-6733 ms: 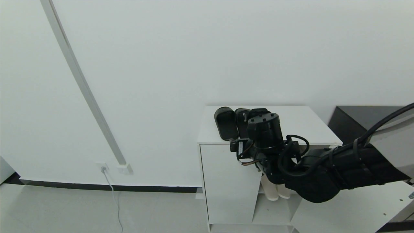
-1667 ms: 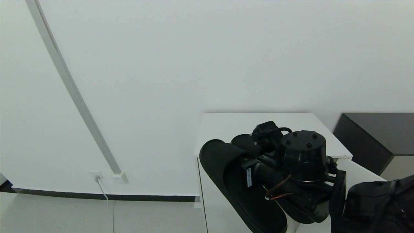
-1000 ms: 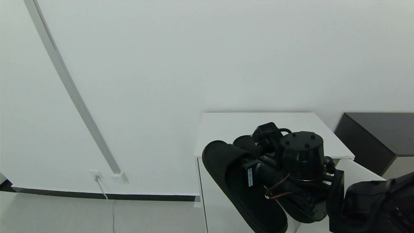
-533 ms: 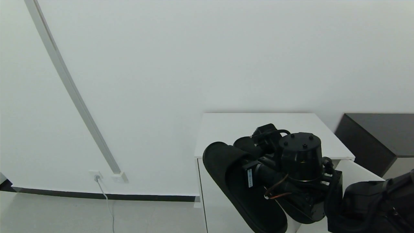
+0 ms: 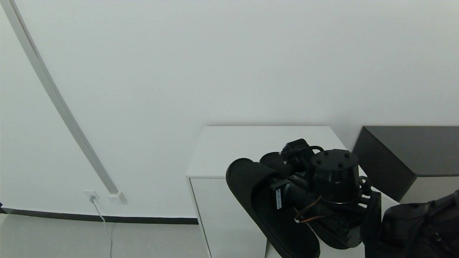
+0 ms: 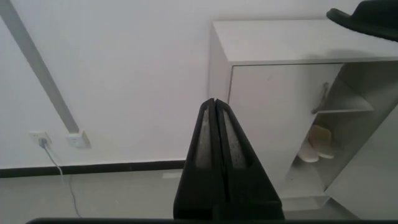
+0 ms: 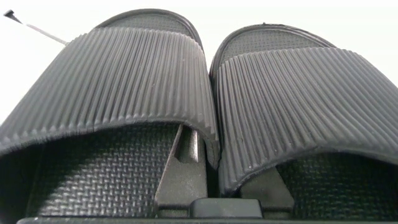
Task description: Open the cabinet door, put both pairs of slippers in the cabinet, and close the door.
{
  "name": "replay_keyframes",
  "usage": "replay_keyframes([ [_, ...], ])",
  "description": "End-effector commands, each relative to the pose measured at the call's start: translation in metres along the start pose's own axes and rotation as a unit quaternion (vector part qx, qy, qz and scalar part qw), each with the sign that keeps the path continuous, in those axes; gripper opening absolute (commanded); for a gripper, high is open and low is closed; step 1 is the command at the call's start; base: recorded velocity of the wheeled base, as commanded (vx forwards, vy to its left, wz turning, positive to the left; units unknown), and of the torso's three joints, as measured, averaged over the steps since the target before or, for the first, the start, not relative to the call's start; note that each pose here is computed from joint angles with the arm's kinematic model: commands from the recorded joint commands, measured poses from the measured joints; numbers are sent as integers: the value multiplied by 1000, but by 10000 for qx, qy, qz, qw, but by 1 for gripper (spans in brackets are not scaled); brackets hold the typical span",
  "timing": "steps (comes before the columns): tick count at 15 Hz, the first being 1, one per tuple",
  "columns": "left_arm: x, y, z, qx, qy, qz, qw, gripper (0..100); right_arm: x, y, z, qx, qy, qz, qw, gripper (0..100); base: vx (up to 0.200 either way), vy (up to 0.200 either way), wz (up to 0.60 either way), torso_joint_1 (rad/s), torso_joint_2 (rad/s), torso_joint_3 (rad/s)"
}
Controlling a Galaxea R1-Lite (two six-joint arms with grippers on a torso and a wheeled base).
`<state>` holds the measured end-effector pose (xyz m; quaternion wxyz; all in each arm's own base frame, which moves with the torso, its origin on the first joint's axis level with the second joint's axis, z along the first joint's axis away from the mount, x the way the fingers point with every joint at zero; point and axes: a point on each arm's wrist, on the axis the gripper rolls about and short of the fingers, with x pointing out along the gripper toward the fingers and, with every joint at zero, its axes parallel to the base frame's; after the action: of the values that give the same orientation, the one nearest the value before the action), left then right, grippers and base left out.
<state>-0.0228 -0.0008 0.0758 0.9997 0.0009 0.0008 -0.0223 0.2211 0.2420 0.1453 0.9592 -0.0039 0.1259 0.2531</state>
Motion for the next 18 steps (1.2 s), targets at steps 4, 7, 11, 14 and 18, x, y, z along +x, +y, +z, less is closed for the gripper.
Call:
replay_keyframes([
  [4,0,0,0,-2,-1,9,10000,0,-1,0,-2,-9,28,-2,10000,0,0,-200,0,1,4,0],
  [7,0,0,0,-2,-1,9,10000,0,0,0,-3,-16,50,-5,10000,0,0,-200,0,5,2,1],
  [11,0,0,0,-2,-1,9,10000,0,0,-1,-3,-15,49,-13,10000,0,0,0,0,0,0,0],
  [14,0,0,0,-2,-1,9,10000,0,0,-1,-6,-32,107,-28,9999,0,0,0,0,0,0,0],
  [18,0,0,0,-2,-1,9,10000,0,1,-3,-11,-75,179,-45,9998,0,0,0,0,0,0,0],
])
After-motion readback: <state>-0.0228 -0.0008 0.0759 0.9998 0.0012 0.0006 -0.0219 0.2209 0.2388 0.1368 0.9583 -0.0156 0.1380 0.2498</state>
